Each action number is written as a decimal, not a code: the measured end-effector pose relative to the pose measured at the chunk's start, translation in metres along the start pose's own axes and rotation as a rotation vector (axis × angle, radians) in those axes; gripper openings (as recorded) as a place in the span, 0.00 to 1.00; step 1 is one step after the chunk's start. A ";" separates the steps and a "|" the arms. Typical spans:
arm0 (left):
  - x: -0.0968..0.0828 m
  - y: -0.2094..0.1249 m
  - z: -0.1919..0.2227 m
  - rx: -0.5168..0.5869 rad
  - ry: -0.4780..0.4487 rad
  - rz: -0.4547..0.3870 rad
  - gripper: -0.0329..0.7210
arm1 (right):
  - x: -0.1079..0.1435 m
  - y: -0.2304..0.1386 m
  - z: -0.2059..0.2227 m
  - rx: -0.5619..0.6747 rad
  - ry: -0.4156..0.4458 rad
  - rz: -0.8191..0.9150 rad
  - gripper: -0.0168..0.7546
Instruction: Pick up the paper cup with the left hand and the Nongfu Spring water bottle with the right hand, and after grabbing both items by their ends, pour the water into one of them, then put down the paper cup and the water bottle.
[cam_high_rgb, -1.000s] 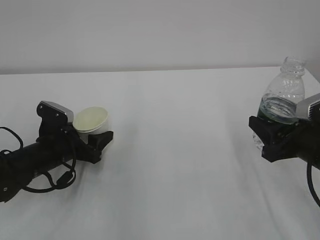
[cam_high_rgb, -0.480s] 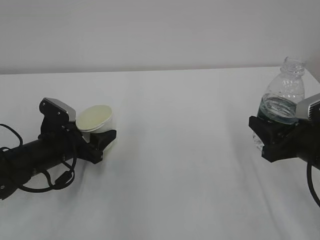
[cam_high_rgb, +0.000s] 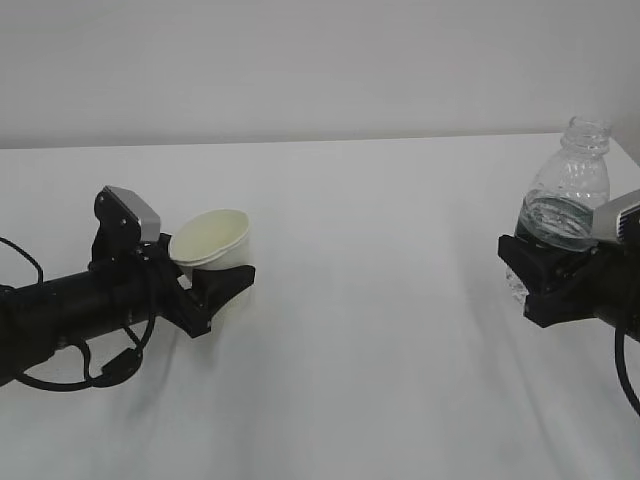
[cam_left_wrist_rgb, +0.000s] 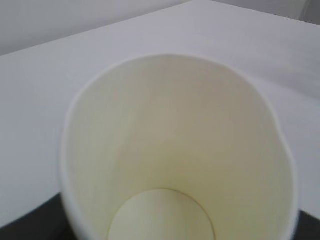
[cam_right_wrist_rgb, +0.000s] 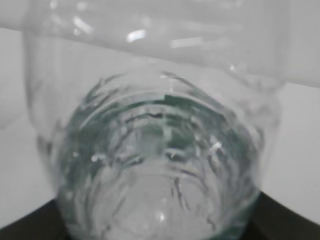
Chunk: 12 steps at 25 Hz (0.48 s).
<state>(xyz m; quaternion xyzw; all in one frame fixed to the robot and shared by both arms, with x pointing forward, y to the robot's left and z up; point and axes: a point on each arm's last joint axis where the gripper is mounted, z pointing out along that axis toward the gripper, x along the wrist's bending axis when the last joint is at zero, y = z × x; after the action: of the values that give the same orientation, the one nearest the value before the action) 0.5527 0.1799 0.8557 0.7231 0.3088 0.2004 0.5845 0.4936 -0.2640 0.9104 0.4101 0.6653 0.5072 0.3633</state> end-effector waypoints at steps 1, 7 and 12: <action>-0.003 0.000 0.001 0.002 -0.015 -0.001 0.66 | 0.000 0.000 0.000 0.000 0.000 0.000 0.57; -0.033 0.000 0.012 0.019 -0.154 0.034 0.64 | 0.001 0.000 0.000 0.000 0.007 -0.003 0.57; -0.062 0.010 0.031 0.000 -0.289 0.056 0.64 | 0.004 0.002 -0.008 -0.004 0.009 -0.006 0.57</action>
<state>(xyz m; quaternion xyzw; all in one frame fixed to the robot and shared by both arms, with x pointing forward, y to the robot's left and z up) 0.5299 0.1141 0.8627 0.7528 0.2009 0.1104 0.6170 0.4853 -0.2632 0.9139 0.4050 0.6673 0.5091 0.3627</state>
